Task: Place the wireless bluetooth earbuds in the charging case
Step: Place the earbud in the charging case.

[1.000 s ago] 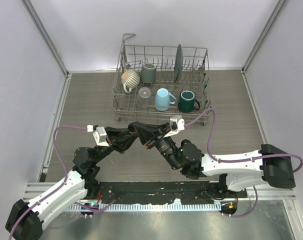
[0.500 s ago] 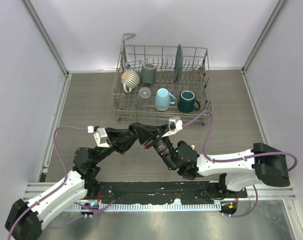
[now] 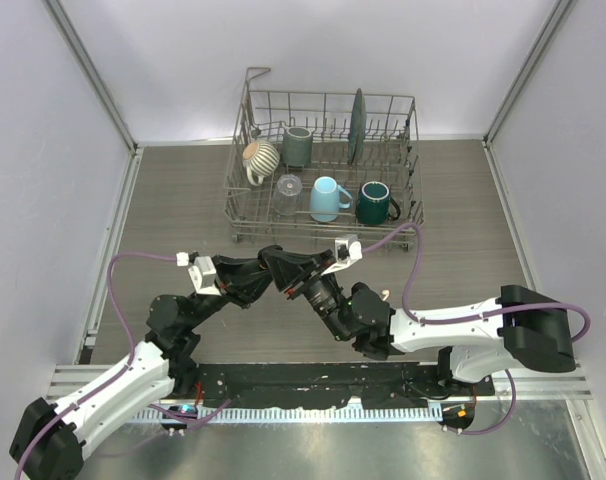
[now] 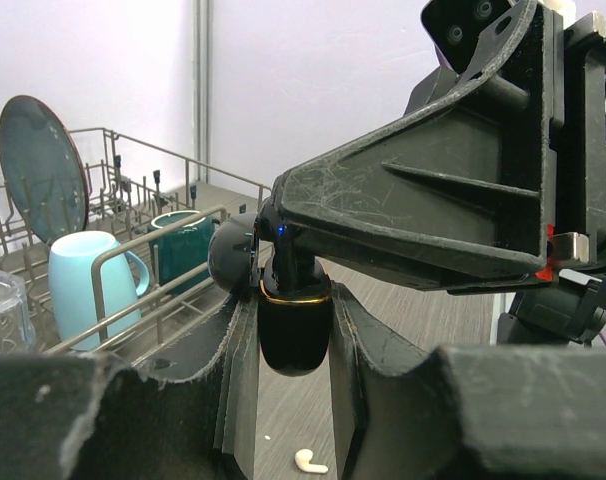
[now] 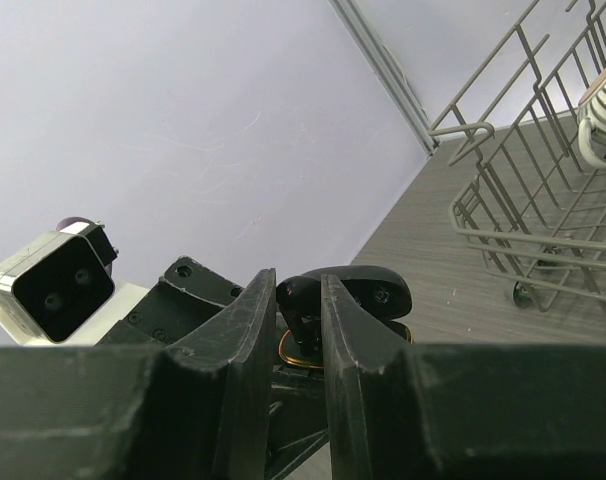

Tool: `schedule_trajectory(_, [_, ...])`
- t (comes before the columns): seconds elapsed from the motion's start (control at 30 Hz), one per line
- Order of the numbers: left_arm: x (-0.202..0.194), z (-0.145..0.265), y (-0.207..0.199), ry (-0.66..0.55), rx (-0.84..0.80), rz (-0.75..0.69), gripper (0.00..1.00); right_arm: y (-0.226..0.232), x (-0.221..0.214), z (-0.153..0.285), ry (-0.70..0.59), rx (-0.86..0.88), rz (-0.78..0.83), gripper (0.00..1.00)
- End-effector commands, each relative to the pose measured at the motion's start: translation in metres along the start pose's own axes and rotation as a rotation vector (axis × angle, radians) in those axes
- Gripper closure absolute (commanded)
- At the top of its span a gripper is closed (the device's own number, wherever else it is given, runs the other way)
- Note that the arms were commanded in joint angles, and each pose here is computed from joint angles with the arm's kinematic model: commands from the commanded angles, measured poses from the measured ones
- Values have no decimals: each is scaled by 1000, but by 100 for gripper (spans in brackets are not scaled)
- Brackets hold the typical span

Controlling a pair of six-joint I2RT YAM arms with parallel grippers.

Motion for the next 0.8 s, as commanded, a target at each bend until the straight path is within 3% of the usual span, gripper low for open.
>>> schedule_trajectory(0.0, [29,-7,-11,-94,-38,-63,100,11,2,-2,-10,27,-47,99])
schedule_trajectory(0.6, [36,-4,-8,-132,-2,-85,100,12,-24,13,104,23,42,99])
schedule_trajectory(0.77, [36,-4,-8,-128,-3,-86,100,11,-25,13,121,6,35,84])
Point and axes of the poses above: each gripper's point midway between its finger pads, its own z axis back along the fingers, its own y axis along the line the jaws close on, x = y × z, the point moved 3 cm from there along z, back along the fingers, and after that the axes turned 14 degrees about z, right-handed, at the moved point
